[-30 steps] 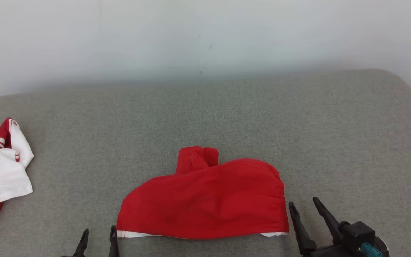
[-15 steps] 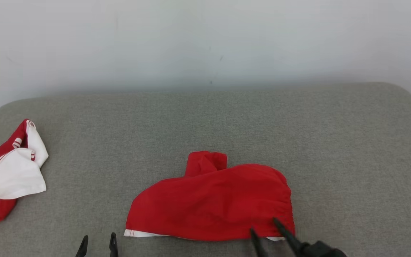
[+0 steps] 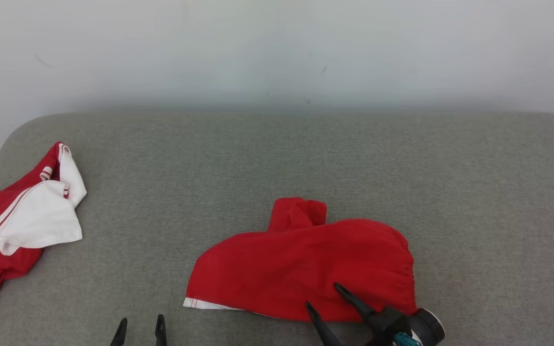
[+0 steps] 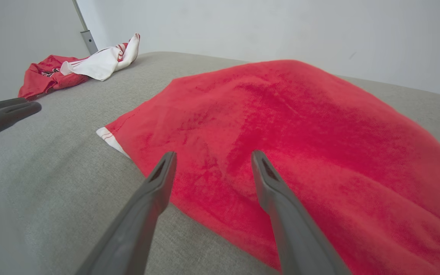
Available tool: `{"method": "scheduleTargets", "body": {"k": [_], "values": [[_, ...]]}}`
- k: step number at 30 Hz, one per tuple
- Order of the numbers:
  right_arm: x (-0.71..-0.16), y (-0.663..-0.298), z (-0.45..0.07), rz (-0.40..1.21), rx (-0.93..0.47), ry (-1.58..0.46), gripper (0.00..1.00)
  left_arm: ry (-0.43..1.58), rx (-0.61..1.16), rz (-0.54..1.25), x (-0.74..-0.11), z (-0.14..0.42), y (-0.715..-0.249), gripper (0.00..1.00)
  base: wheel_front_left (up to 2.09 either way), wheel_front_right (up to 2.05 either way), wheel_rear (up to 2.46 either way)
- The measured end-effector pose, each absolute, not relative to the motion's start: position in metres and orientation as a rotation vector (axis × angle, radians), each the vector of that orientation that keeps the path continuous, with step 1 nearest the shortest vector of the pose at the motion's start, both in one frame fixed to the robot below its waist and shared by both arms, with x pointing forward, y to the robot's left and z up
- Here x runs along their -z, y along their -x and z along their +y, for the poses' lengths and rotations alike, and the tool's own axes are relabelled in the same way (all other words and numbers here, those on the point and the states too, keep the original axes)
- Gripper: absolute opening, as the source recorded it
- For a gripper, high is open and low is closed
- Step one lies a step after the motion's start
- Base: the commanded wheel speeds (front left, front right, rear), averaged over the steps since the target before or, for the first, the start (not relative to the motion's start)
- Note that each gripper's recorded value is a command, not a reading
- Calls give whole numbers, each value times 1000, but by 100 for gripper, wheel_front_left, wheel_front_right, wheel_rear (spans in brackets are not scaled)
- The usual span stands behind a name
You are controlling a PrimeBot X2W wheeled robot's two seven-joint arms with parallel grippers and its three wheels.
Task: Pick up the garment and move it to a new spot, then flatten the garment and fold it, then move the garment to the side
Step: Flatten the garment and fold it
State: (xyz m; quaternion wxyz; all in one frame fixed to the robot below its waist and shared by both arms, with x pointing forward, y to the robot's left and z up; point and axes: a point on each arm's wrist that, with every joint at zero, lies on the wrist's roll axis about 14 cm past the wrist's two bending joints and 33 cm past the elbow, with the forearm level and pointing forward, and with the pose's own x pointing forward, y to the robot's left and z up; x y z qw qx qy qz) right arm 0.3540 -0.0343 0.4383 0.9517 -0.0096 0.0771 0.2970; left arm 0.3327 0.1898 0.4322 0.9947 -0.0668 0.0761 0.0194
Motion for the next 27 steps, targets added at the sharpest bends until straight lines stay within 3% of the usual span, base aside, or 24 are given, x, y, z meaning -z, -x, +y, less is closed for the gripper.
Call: {"method": "scheduleTargets", "body": {"k": [5, 11, 13, 14, 17, 27], "values": [[-429, -369, -33, 184, -609, 75, 99, 139, -64, 158, -430, 196, -328, 100, 0, 0, 0], [-422, -374, -23, 201, -627, 93, 87, 146, -95, 170, -427, 204, -322, 100, 0, 0, 0], [-421, -375, -21, 205, -632, 91, 69, 145, -102, 173, -425, 205, -322, 100, 0, 0, 0], [-420, -375, -21, 207, -632, 94, 48, 145, -104, 175, -425, 206, -321, 100, 0, 0, 0], [-416, -378, -24, 216, -621, 93, 0, 146, -109, 180, -424, 207, -321, 100, 0, 0, 0], [-428, -394, -26, 176, -593, 73, 0, 148, -107, 186, -422, 205, -327, 100, 0, 0, 0]]}}
